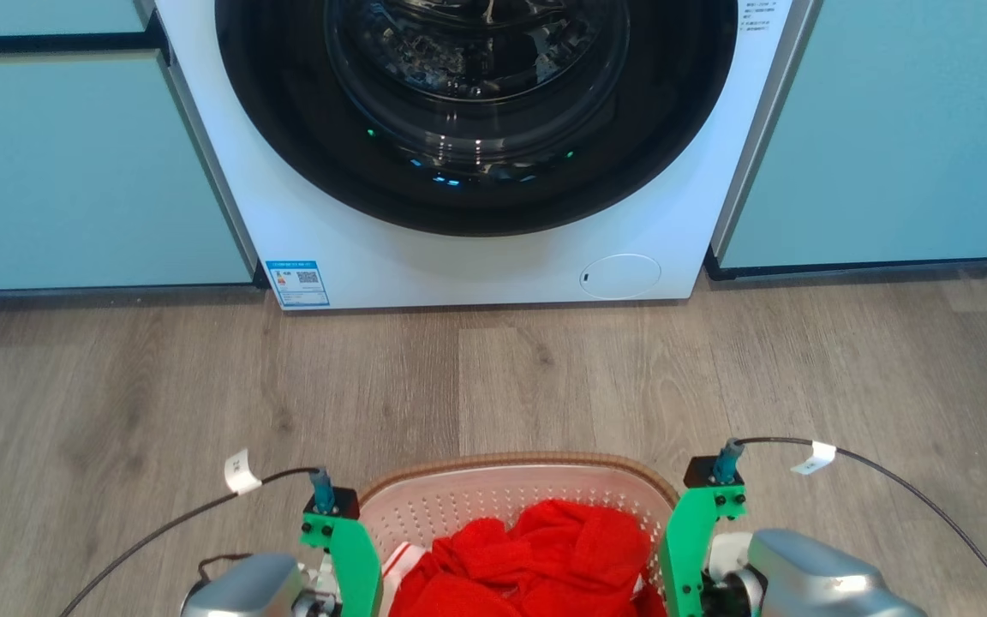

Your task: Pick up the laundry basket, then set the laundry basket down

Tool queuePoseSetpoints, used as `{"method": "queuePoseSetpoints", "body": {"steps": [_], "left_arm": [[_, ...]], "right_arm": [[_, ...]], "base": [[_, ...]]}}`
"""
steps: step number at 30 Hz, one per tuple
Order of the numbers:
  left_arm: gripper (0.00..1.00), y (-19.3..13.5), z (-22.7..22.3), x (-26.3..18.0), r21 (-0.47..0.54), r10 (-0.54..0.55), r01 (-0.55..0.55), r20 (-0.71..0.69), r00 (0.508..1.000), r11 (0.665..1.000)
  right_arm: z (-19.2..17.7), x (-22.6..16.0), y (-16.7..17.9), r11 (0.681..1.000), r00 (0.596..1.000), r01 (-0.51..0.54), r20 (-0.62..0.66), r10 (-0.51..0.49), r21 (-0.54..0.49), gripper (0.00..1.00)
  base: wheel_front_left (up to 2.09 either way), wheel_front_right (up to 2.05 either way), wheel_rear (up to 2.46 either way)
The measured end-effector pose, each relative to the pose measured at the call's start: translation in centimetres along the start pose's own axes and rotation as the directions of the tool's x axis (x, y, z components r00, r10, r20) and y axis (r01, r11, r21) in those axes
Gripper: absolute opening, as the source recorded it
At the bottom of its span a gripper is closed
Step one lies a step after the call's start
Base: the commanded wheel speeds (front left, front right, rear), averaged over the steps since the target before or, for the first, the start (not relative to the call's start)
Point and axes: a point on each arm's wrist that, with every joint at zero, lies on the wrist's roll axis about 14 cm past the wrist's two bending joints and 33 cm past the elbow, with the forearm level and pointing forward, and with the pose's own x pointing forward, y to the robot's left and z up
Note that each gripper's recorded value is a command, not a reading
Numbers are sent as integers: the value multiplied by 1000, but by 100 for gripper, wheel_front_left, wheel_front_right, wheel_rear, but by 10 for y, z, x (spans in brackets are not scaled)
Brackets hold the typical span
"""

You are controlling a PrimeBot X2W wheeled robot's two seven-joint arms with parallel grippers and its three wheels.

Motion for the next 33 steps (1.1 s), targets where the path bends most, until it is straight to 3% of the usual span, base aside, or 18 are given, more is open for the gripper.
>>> {"method": "queuePoseSetpoints", "body": {"steps": [18, 26, 33], "left_arm": [[0, 6, 15, 10, 5, -3, 3, 14, 1000, 1000], [0, 25, 57, 33, 9, -4, 3, 55, 998, 1000], [0, 37, 71, 65, 9, -20, 20, 50, 999, 1000]], "right_arm": [[16, 11, -8, 1000, 1000, 0, 18, 0, 15, 0], [55, 41, -27, 1000, 998, 5, 60, -7, 24, 0], [64, 76, -46, 998, 998, 6, 63, -10, 59, 0]], "base": [[0, 0, 0], [0, 0, 0], [0, 0, 0]]}}
